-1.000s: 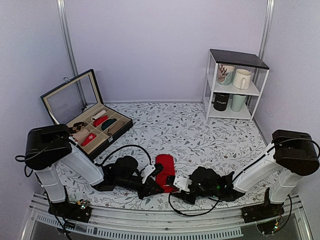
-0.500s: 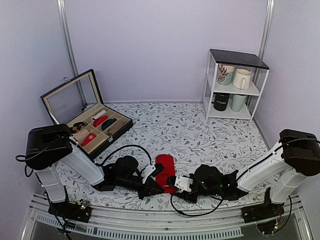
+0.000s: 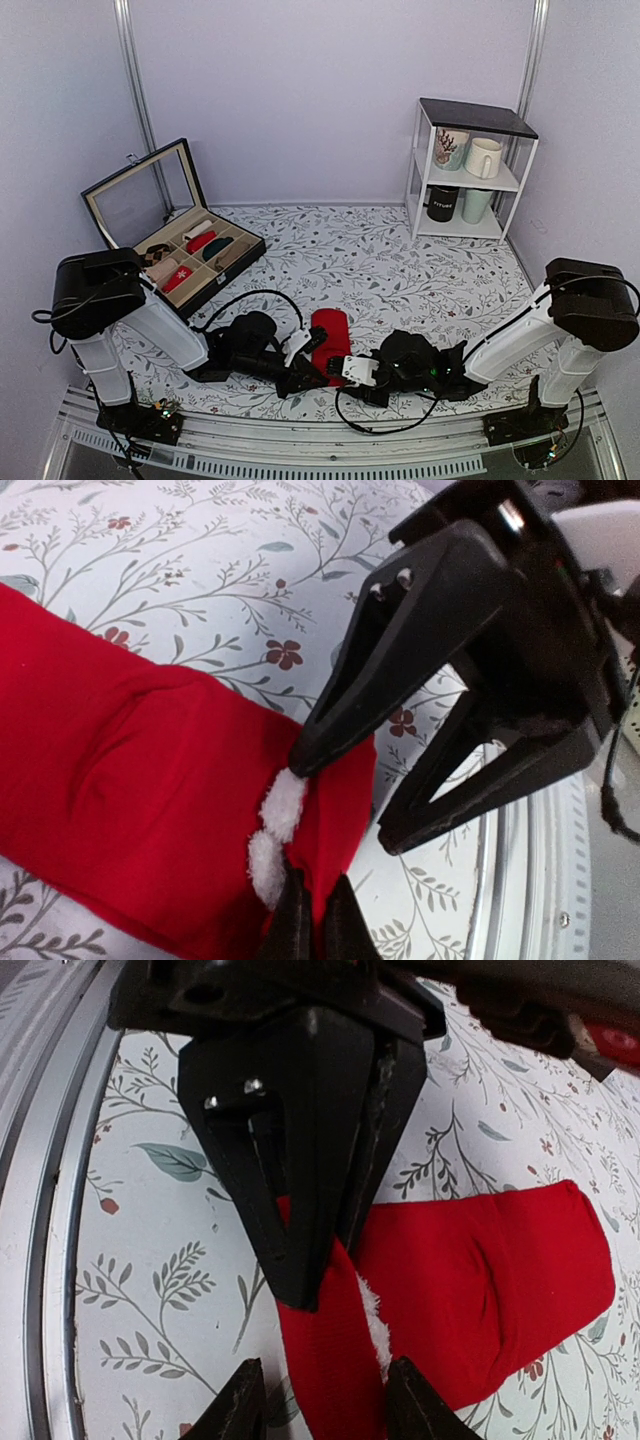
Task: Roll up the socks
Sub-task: Roll a pair of socks at the center of the board.
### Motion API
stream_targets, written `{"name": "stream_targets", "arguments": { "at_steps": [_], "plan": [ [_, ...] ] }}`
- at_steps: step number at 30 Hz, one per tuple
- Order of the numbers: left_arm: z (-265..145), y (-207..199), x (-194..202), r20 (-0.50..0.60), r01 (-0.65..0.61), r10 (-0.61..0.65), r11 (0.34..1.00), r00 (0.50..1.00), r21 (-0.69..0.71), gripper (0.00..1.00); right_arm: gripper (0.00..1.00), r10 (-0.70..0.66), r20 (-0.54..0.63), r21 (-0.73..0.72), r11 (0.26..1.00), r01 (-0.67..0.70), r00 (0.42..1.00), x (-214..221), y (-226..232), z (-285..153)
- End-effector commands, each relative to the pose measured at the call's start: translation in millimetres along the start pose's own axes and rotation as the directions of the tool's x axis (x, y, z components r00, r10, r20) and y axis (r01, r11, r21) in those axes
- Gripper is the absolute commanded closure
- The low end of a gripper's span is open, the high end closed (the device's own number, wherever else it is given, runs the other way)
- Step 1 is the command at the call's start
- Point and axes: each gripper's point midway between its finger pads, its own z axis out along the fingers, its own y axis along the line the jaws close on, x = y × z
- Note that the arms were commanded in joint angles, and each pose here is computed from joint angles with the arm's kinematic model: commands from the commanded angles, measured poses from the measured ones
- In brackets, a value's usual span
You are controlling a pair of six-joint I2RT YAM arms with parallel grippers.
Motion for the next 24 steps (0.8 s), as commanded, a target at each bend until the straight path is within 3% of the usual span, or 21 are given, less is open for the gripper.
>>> {"name": "stream_targets", "arguments": {
  "at_steps": [1, 9, 11, 13, 15, 18, 21, 24],
  "plan": [
    [-12.6, 21.6, 107.2, -0.334, 0.135, -0.165, 0.985, 0.928, -0.112, 1.00, 0.59, 0.020, -0.032, -0.050, 0.999, -0.021, 0.999, 8.8, 10.7, 8.0],
    [-12.5, 20.3, 104.6, -0.329, 0.126, -0.154, 0.987, 0.932, -0.104, 1.00, 0.71, 0.097, -0.163, -0.069, 0.992, -0.110, 0.982, 40.1, 19.7, 12.3],
    [-13.1, 20.4, 101.1, -0.319, 0.117, -0.145, 0.988, 0.937, -0.106, 0.99, 0.81, 0.125, -0.193, -0.081, 0.987, -0.142, 0.973, 46.1, 23.5, 12.4],
    [-14.1, 21.4, 94.5, -0.303, 0.099, -0.130, 0.988, 0.944, -0.115, 0.86, 0.93, 0.161, -0.220, -0.086, 0.979, -0.183, 0.962, 50.8, 26.3, 11.5],
    [-16.1, 21.4, 84.3, -0.277, 0.069, -0.101, 0.990, 0.956, -0.121, 0.85, 0.98, 0.213, -0.249, -0.098, 0.965, -0.244, 0.945, 55.0, 29.9, 8.7],
    [-23.5, 21.4, 59.8, -0.209, -0.002, -0.031, 0.988, 0.977, -0.155, 0.81, 0.99, 0.291, -0.274, -0.132, 0.933, -0.336, 0.916, 57.5, 33.1, 1.5],
    [-36.2, 8.1, 23.6, -0.110, -0.129, 0.110, 0.973, 0.988, -0.190, 0.78, 0.99, 0.410, -0.328, -0.148, 0.867, -0.475, 0.851, 61.3, 32.9, -4.0],
    [-47.5, -14.0, -0.6, -0.045, -0.293, 0.291, 0.926, 0.956, -0.236, 0.72, 0.99, 0.491, -0.402, -0.161, 0.793, -0.588, 0.773, 70.1, 36.8, -5.9]
  ]
}}
